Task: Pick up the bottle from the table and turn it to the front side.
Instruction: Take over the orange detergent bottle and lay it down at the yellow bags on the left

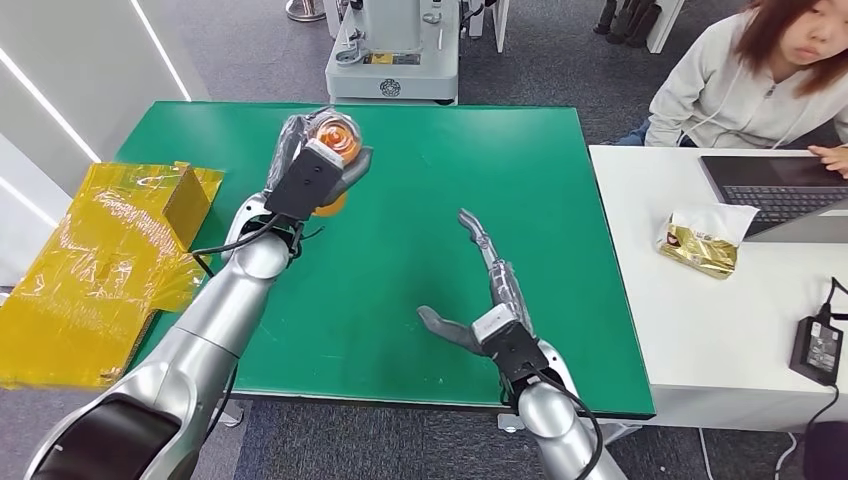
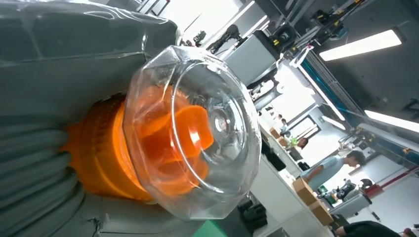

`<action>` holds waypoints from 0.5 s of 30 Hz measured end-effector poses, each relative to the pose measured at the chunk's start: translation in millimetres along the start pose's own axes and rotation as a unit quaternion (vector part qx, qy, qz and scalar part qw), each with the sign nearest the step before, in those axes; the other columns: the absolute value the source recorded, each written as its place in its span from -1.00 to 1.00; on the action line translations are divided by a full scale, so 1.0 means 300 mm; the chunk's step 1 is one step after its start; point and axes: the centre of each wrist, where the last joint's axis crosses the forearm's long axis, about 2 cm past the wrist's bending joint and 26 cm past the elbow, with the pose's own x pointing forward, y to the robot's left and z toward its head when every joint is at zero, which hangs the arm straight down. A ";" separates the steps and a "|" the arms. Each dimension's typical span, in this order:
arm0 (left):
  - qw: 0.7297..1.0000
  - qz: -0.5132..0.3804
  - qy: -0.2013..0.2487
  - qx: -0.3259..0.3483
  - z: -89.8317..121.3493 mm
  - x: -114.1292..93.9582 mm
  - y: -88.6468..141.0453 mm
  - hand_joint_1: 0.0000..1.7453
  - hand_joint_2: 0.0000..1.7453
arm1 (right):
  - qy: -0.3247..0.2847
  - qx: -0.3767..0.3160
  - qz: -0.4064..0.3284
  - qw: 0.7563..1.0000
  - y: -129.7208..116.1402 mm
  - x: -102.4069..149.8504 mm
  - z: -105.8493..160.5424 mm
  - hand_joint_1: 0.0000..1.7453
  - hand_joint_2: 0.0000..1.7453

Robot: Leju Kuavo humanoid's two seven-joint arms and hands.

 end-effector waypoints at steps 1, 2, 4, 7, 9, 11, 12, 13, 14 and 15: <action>1.000 -0.002 -0.001 0.000 -0.002 0.000 0.003 1.00 1.00 | -0.003 0.001 0.001 1.000 -0.001 0.005 0.000 -1.00 1.00; 1.000 -0.004 -0.001 0.000 -0.002 0.000 0.006 1.00 1.00 | -0.005 0.002 0.002 1.000 -0.001 0.009 0.000 -1.00 1.00; 1.000 -0.025 -0.003 0.003 -0.002 -0.001 0.011 1.00 1.00 | -0.009 0.002 0.002 1.000 -0.002 0.016 0.000 -1.00 1.00; 0.991 -0.128 -0.017 0.017 -0.011 0.006 0.028 1.00 1.00 | -0.016 0.004 0.002 1.000 -0.003 0.029 0.002 -1.00 1.00; 0.976 -0.215 -0.029 0.023 -0.025 0.017 0.045 1.00 1.00 | -0.023 0.005 0.002 1.000 -0.003 0.040 0.002 -1.00 1.00; 0.953 -0.300 -0.039 0.027 -0.035 0.025 0.061 1.00 1.00 | -0.032 0.006 0.003 0.999 -0.005 0.053 0.001 -1.00 1.00; 0.939 -0.341 -0.044 0.029 -0.035 0.025 0.066 1.00 1.00 | -0.035 0.007 0.004 0.999 -0.006 0.059 0.001 -1.00 1.00; 0.924 -0.379 -0.049 0.029 -0.032 0.022 0.072 1.00 1.00 | -0.038 0.008 0.005 0.999 -0.009 0.063 0.001 -1.00 1.00; 0.909 -0.413 -0.052 0.029 -0.027 0.016 0.077 1.00 1.00 | -0.040 0.008 0.007 0.999 -0.012 0.067 0.001 -1.00 1.00; 0.896 -0.441 -0.054 0.027 -0.020 0.007 0.083 1.00 1.00 | -0.042 0.008 0.008 0.999 -0.015 0.068 0.002 -1.00 1.00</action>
